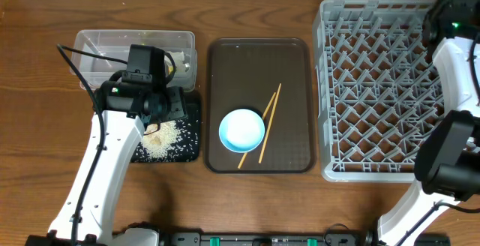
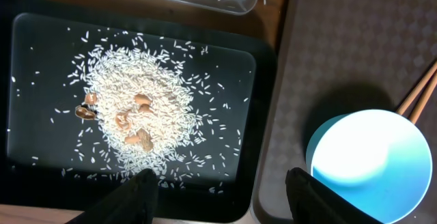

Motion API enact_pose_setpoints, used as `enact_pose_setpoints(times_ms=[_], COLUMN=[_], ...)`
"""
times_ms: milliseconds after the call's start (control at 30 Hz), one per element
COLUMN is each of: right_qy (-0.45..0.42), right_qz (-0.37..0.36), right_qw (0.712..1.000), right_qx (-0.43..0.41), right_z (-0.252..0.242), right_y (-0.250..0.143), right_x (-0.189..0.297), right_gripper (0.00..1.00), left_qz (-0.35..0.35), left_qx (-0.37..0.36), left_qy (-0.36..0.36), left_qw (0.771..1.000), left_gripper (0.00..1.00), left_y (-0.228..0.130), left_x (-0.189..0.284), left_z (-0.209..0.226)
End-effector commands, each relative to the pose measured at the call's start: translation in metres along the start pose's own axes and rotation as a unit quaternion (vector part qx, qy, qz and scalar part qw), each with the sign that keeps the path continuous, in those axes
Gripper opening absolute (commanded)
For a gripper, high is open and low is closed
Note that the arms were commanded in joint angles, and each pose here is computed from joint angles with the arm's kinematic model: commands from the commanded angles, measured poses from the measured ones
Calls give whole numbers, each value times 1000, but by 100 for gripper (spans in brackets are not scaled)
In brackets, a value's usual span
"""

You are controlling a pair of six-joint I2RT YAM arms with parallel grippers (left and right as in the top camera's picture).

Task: Sort waste into correct bins and load items into the dishwasher rack
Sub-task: 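Grasp the teal plate and carry it into the dish rack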

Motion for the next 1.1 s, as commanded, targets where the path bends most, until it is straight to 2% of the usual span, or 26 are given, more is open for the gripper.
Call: enact_pose_setpoints(times_ms=[0, 133, 300, 400, 500, 567, 633, 667, 767, 900, 1000, 1067], right_qy=[41, 57, 53, 57, 83, 122, 203, 262, 404, 550, 603, 625], right_qz=[13, 23, 12, -11, -52, -81, -111, -126, -151, -130, -96, -71], right_qw=[998, 997, 996, 993, 984, 971, 947, 929, 875, 792, 762, 755], right_qx=[-45, -53, -78, -105, -149, -187, -223, -227, -221, -231, -214, -187], right_z=[31, 40, 25, 4, -18, -29, -29, -26, -15, 3, 20, 34], right_y=[-4, -6, -3, 1, 7, 9, 11, 12, 10, 5, 1, -3], right_x=[4, 13, 24, 36, 54, 68, 84, 96, 127, 170, 195, 214], right_gripper=[5, 7, 16, 33, 55, 66, 77, 78, 69, 61, 56, 52], left_qz=[0, -1, 0, 0, 0, -1, 0, 0, 2, 14, 23, 30], left_qx=[4, 4, 4, 4, 4, 4, 4, 4, 4, 4, 4, 4], left_qy=[9, 8, 9, 9, 9, 9, 9, 9, 9, 12, 13, 15], left_qw=[1000, 1000, 1000, 1000, 1000, 1000, 1000, 1000, 1000, 1000, 1000, 999], left_gripper=[64, 64, 64, 63, 63, 64, 63, 63, 64, 63, 64, 63], left_y=[1, 1, 1, 1, 1, 1, 1, 1, 1, -4, -6, -9], left_x=[0, 0, 0, 0, 0, 0, 0, 0, 0, 0, 0, 0], left_z=[2, 2, 2, 2, 2, 2, 2, 2, 2, 3, 4, 4])
Point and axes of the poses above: each gripper's point midway between its finger pads, its own x axis back along the fingers, its own z axis along the line the jaws close on, y = z × x, the point moved 8 cm from there along x, back along the fingers, and after that the axes turned 8 degrees about -x, right-handed, at the moved point
